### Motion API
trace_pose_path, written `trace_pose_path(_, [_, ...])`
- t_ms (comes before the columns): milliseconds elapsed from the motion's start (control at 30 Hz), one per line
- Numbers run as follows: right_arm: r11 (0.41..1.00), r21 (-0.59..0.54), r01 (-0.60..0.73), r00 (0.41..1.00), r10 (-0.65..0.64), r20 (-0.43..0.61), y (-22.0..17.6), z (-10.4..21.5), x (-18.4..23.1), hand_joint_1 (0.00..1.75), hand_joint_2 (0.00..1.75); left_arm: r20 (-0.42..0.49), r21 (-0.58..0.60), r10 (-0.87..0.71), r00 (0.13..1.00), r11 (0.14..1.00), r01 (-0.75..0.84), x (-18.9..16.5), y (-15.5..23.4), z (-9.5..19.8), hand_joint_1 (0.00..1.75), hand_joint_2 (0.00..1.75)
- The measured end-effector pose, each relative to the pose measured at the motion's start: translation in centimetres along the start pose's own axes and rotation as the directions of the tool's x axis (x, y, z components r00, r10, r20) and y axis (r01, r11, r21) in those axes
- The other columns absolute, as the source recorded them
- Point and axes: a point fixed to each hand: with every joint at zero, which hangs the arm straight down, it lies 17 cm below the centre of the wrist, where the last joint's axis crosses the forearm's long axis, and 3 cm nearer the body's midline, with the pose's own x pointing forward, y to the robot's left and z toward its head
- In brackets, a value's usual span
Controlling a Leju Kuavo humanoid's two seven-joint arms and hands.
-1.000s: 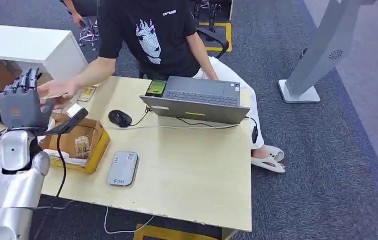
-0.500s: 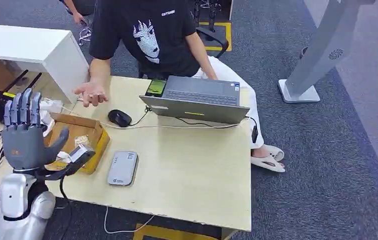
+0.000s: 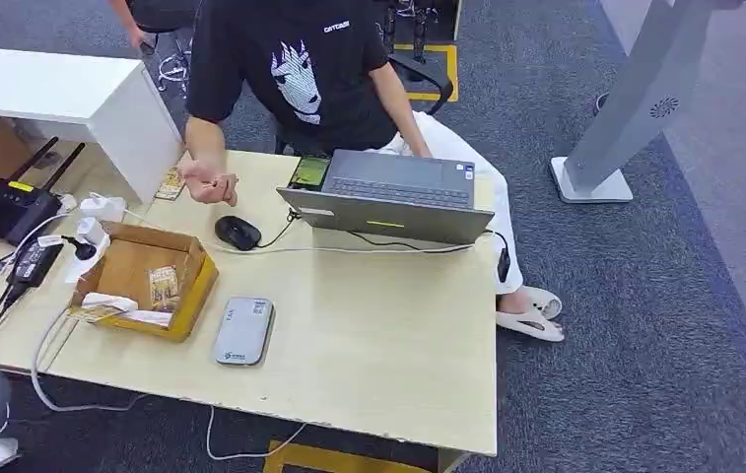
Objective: Pass the card to the sensor for recognition and then transmit it.
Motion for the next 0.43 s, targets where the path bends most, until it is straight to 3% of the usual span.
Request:
trace_pose_path(167, [1.0, 0.001, 0.0, 1.0, 0.0, 0.01, 0.2, 0.1, 0.1, 0.0, 1.75, -0.15, 0.063, -0.068, 0.986, 0.995, 0.079, -4.2, 3.2, 1.1, 0.0, 1.75])
trace_pose_path(267, [1.0, 0.004, -0.027, 0.999, 0.027, 0.026, 0.4, 0.2, 0.3, 0.0, 1.75, -0.304, 0.078, -0.154, 0.94, 0.98, 0.186, -9.7, 4.5, 2.9, 0.0, 1.75])
trace_pose_path(367, [0.997, 0.009, -0.071, 0.997, 0.071, 0.04, 0.6, 0.3, 0.6, 0.0, 1.75, -0.586, 0.062, -0.127, 0.8, 0.978, 0.2, -18.2, 4.5, 9.7, 0.0, 1.75])
trace_pose_path(433, [0.996, 0.011, -0.09, 0.994, 0.089, 0.061, 0.7, 0.3, 0.9, 0.0, 1.75, -0.697, -0.058, -0.195, 0.69, 0.974, 0.217, -22.7, 2.9, 15.6, 0.0, 1.75])
